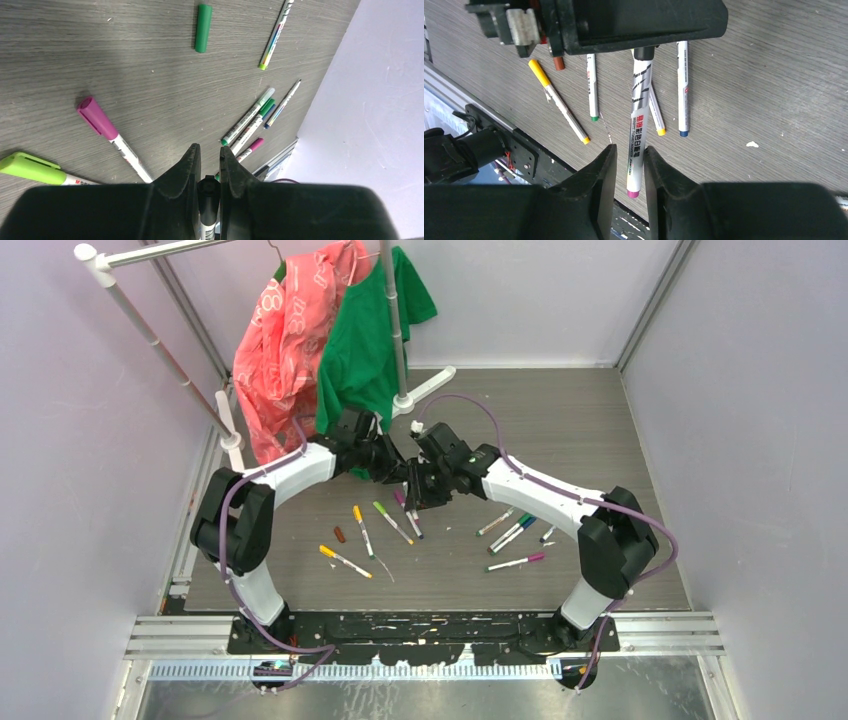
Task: Open the pen caps
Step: Open the pen cap from the pen.
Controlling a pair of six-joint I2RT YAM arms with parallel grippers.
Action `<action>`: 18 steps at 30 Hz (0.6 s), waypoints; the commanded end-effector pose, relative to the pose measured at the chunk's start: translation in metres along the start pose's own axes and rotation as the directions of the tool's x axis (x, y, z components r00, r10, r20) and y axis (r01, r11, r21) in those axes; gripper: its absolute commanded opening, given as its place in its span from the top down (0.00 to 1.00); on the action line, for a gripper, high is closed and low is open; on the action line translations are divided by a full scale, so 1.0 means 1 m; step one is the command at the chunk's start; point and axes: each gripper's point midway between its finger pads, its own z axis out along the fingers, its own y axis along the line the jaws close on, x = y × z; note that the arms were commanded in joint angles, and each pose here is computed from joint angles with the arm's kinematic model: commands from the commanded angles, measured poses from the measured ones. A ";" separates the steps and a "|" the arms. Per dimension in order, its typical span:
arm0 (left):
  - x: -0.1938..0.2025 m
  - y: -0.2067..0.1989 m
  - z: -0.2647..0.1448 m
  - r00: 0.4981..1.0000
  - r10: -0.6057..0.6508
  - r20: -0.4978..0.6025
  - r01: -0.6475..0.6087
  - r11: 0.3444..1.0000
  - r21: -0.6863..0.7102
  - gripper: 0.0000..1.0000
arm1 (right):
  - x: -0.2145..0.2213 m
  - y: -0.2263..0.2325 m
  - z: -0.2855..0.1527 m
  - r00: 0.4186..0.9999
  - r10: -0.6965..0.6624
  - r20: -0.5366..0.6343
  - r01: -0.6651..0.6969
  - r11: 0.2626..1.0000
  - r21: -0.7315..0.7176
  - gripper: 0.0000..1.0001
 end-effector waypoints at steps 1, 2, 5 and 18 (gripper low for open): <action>-0.005 -0.050 -0.019 1.000 0.008 0.030 -0.013 0.983 0.184 1.00 | -0.025 0.024 -0.013 0.996 0.022 0.088 -0.011 0.992 -0.123 0.67; -0.006 -0.053 -0.019 0.999 0.004 0.033 -0.010 0.981 0.194 1.00 | -0.025 0.022 -0.012 0.996 0.030 0.087 -0.019 0.992 -0.125 0.67; -0.008 -0.060 -0.022 0.999 -0.016 0.047 0.005 0.972 0.235 1.00 | -0.026 0.015 -0.009 0.994 0.065 0.083 -0.053 0.989 -0.142 0.68; -0.026 -0.069 -0.019 0.989 -0.110 0.102 0.081 0.965 0.250 1.00 | -0.020 -0.011 -0.012 0.994 0.064 0.091 -0.057 0.996 -0.070 0.99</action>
